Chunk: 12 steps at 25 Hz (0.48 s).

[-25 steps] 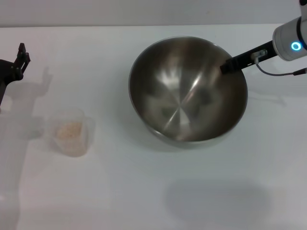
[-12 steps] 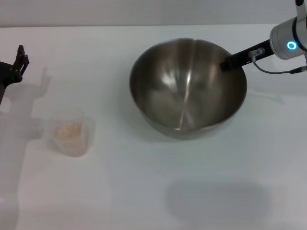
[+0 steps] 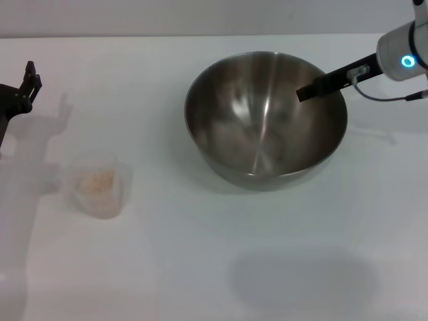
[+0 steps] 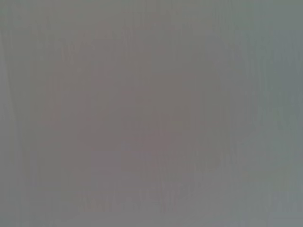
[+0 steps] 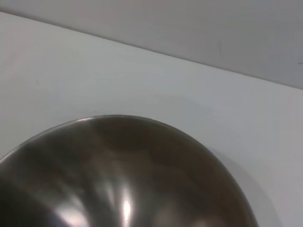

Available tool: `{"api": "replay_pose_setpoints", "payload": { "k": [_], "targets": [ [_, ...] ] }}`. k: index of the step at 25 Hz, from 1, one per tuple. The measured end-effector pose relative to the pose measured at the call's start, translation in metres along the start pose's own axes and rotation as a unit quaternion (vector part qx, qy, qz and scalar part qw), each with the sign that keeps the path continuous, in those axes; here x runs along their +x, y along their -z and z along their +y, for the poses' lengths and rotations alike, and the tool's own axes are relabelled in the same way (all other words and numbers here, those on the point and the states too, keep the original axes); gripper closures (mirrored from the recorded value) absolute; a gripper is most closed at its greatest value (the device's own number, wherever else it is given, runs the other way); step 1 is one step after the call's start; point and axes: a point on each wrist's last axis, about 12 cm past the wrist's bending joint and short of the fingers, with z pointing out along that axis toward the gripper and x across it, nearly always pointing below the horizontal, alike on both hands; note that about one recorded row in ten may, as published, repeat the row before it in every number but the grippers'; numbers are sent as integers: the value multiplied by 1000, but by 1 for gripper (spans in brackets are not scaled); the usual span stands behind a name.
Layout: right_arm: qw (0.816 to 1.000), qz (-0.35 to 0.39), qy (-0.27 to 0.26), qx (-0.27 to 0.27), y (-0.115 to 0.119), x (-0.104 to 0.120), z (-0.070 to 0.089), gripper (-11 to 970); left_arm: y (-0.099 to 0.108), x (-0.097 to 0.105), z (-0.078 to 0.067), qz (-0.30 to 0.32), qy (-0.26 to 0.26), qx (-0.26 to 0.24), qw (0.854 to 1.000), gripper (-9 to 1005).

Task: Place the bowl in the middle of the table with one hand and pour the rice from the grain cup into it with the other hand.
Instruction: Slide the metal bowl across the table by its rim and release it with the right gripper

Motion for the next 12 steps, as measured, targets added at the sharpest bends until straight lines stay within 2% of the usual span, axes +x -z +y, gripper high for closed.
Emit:
{"api": "replay_pose_setpoints", "payload": {
  "k": [3, 5, 12],
  "targets": [
    [1000, -4, 0, 1, 8, -1, -2, 644, 0, 0, 0, -2, 0, -1, 1000, 223],
    [1000, -7, -1, 2, 13, -1, -3, 438, 2, -1, 1, -7, 0, -2, 1000, 224],
    [1000, -25, -10, 6, 41, 1, -11, 352, 10, 2, 5, -14, -1, -8, 1000, 225]
  ]
}}
